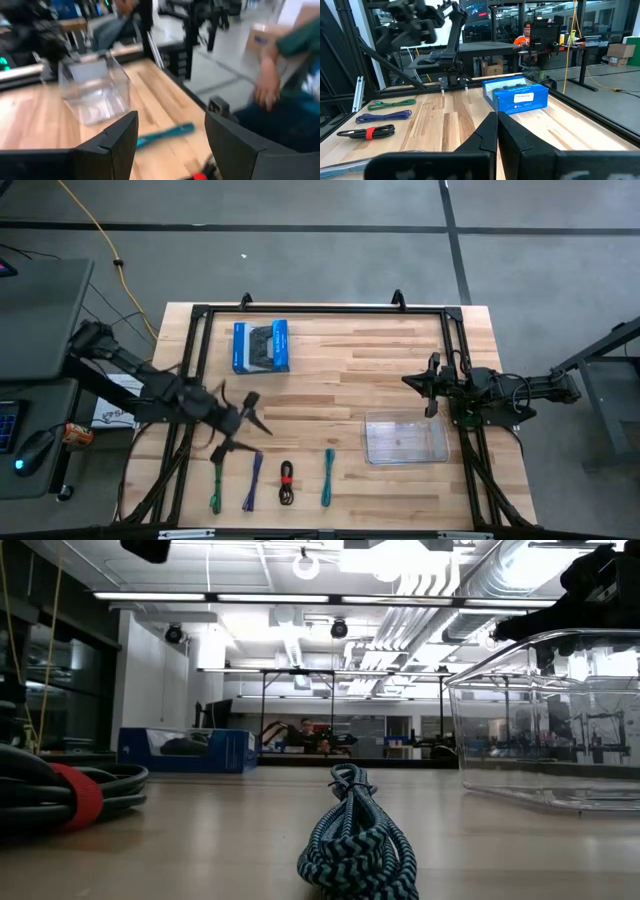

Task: Pick and place USB-C Cables
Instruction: Put the purple charger cable into the transparent bin

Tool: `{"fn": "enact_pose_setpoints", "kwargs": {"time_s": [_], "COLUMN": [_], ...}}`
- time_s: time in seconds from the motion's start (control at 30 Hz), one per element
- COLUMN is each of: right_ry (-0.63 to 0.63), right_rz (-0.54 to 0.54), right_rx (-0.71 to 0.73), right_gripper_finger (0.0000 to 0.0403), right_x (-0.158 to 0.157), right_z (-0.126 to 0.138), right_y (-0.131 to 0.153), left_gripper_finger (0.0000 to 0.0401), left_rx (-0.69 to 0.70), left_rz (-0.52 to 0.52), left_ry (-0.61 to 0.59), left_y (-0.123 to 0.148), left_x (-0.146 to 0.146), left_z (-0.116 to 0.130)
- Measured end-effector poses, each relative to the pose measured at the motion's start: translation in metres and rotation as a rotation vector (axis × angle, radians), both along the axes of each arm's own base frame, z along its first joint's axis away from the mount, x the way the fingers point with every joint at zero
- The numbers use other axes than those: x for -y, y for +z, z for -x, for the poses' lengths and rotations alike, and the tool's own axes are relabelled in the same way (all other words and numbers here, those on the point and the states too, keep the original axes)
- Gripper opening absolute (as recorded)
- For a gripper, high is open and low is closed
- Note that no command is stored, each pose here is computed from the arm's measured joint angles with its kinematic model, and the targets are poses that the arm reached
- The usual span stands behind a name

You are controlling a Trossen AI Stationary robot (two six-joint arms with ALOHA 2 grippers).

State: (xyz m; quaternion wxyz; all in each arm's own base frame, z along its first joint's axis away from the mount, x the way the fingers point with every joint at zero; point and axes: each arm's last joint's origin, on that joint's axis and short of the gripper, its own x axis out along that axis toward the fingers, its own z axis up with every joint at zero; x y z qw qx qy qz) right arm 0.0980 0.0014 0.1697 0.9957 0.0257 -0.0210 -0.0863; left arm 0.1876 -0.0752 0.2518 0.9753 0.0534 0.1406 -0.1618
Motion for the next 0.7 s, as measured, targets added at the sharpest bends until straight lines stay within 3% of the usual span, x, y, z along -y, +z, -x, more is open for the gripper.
{"fn": "enact_pose_setpoints", "kwargs": {"time_s": [0.27,0.5,0.7], "right_ry": [0.000,0.000,0.000], "right_rz": [0.000,0.000,0.000], "right_rx": [0.000,0.000,0.000], "right_gripper_finger": [0.0000,0.0000,0.0000], "right_x": [0.000,0.000,0.000], "right_z": [0.000,0.000,0.000], "right_y": [0.000,0.000,0.000], "left_gripper_finger": [0.0209,0.0209,0.0209], "left_rx": [-0.212,-0.455,-0.538], "left_rz": [-0.279,-0.350,-0.484], "left_ry": [-0.064,-0.093,-0.184], "left_y": [-0.016,-0.046,-0.075], "left_x": [0.044,0.065,0.083], "left_z": [-0.015,-0.016,-0.015]}}
